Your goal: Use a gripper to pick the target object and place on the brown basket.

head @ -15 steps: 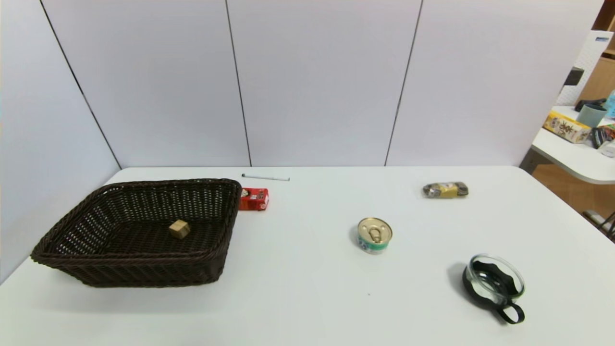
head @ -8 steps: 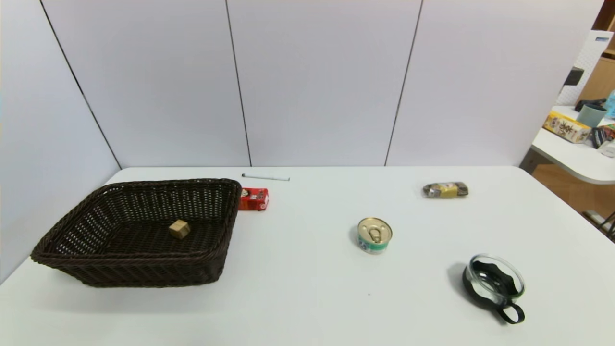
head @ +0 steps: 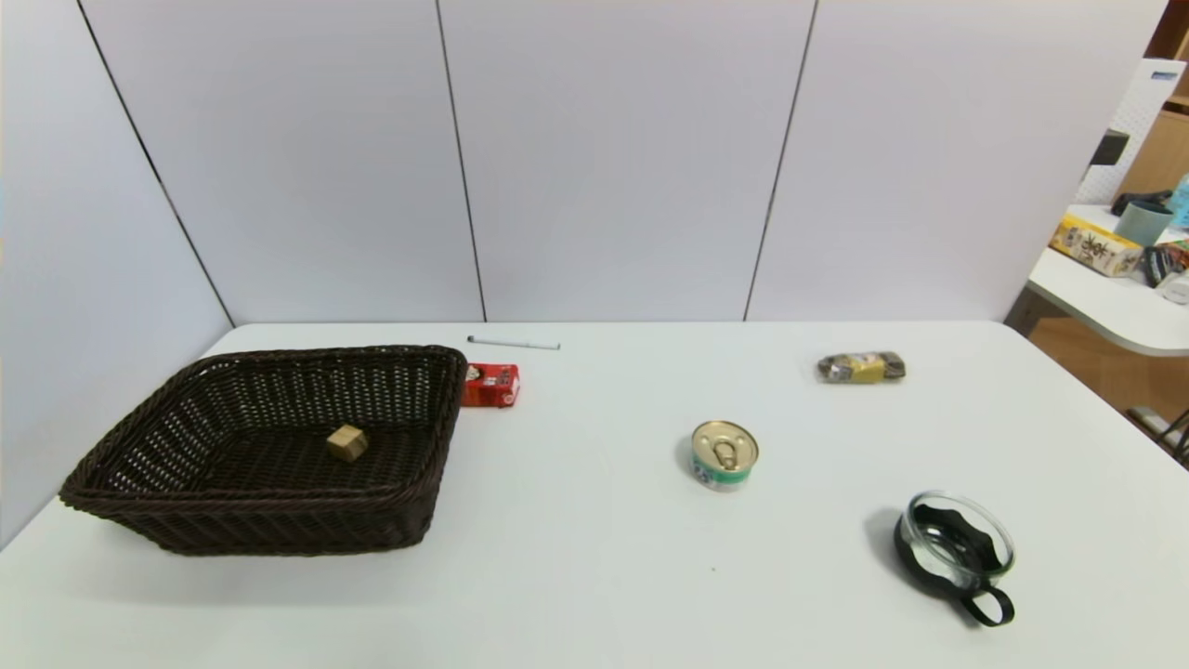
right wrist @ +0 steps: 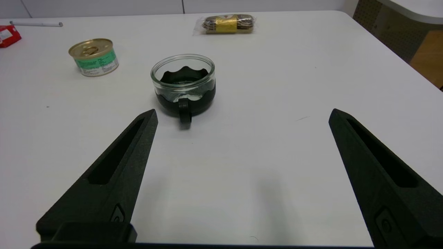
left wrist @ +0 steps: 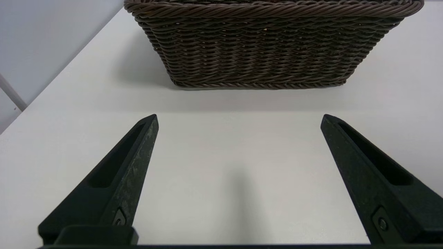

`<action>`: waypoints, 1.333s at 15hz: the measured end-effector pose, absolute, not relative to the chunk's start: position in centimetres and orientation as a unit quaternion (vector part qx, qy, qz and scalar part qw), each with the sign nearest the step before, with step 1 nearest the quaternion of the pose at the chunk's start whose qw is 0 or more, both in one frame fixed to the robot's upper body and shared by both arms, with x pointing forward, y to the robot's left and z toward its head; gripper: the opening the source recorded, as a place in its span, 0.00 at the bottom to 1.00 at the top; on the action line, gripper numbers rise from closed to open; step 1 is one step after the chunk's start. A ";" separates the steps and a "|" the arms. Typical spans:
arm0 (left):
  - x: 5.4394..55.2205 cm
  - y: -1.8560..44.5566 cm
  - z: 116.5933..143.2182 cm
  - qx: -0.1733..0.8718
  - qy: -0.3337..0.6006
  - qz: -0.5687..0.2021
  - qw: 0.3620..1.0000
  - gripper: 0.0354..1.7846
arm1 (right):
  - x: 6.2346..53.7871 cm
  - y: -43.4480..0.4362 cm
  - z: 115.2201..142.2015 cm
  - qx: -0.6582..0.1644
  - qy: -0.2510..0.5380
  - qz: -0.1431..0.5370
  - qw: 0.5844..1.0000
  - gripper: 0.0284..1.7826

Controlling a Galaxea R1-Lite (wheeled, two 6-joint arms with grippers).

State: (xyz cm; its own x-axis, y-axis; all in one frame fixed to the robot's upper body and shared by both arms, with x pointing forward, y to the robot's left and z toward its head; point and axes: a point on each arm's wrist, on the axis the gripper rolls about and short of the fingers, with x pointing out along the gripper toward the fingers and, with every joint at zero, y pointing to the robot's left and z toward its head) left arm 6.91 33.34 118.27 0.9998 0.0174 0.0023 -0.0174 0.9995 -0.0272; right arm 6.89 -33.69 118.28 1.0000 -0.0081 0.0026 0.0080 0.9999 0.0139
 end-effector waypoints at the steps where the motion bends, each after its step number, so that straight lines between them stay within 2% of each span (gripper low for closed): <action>1: 6.9 33.3 118.3 -0.014 -0.001 0.009 1.000 0.94 | 6.9 -33.7 118.3 0.007 -0.001 -0.004 1.000 0.96; 20: 6.9 33.3 118.3 -0.016 -0.002 0.009 1.000 0.94 | 6.9 -33.7 118.3 0.007 -0.001 -0.004 1.000 0.96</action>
State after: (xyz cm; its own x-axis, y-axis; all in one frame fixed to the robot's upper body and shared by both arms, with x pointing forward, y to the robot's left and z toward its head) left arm 6.91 33.34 118.28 0.9998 0.0177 0.0028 -0.0176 0.9994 -0.0313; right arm 6.89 -33.69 118.28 1.0000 -0.0081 0.0026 0.0081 0.9999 0.0134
